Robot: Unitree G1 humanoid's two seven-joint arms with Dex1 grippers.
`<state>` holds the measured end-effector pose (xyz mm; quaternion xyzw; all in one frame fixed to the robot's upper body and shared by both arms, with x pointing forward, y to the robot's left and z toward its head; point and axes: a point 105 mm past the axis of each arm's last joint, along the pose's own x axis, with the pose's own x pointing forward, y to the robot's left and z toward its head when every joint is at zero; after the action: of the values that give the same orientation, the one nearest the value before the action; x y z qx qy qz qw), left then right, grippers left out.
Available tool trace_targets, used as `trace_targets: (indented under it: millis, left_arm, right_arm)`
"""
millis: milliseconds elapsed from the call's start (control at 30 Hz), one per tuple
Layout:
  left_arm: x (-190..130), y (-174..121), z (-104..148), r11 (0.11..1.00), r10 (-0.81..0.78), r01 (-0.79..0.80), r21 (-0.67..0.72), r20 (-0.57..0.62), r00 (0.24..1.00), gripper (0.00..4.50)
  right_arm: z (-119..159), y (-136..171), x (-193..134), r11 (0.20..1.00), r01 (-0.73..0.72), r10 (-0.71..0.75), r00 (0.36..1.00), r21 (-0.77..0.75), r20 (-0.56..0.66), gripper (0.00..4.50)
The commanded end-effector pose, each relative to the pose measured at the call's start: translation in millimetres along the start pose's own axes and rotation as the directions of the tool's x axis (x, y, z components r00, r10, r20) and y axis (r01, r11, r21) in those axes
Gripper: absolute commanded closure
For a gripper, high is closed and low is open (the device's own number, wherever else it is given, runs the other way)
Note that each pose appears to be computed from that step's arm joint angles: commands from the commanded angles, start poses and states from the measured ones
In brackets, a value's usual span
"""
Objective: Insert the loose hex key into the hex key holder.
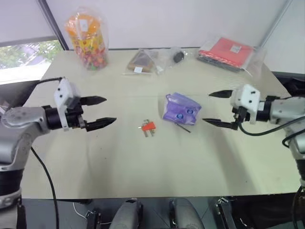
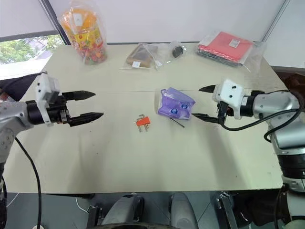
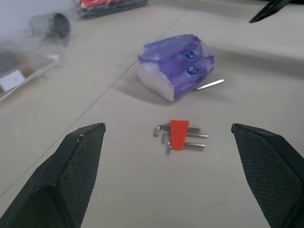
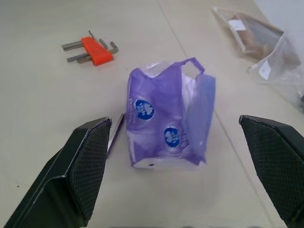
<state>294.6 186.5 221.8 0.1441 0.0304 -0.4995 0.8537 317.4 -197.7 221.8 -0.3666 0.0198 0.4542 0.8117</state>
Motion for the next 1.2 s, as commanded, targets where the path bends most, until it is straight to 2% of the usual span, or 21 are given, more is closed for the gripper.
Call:
trace_targets:
  millis: [33, 667, 933, 1033, 1200]
  left_arm:
    - [0, 1, 3, 1.000, -0.015, 0.015, 0.017, -0.005, 1.000, 0.07]
    - [1, 2, -7, 1.000, -0.020, 0.020, 0.006, -0.023, 1.000, 0.07]
    - [0, 1, -9, 1.000, 0.000, 0.000, -0.027, -0.008, 1.000, 0.07]
    - [0, -1, -10, 0.999, 0.006, -0.006, -0.037, -0.006, 1.000, 0.07]
    - [3, -2, -9, 0.998, 0.036, -0.035, -0.053, 0.017, 0.999, 0.07]
  right_arm:
    - [14, -5, -6, 0.999, 0.011, -0.010, 1.000, -0.045, 0.021, 0.00]
    - [10, 2, -5, 0.999, 0.021, -0.020, 1.000, -0.046, 0.009, 0.00]
    - [7, 7, 1, 1.000, 0.019, -0.019, 1.000, 0.014, -0.010, 0.00]
    - [1, 2, 6, 0.991, 0.080, -0.077, 0.996, 0.106, -0.035, 0.00]
    - [-30, 7, 29, 0.910, 0.194, -0.148, 0.978, 0.366, -0.151, 0.00]
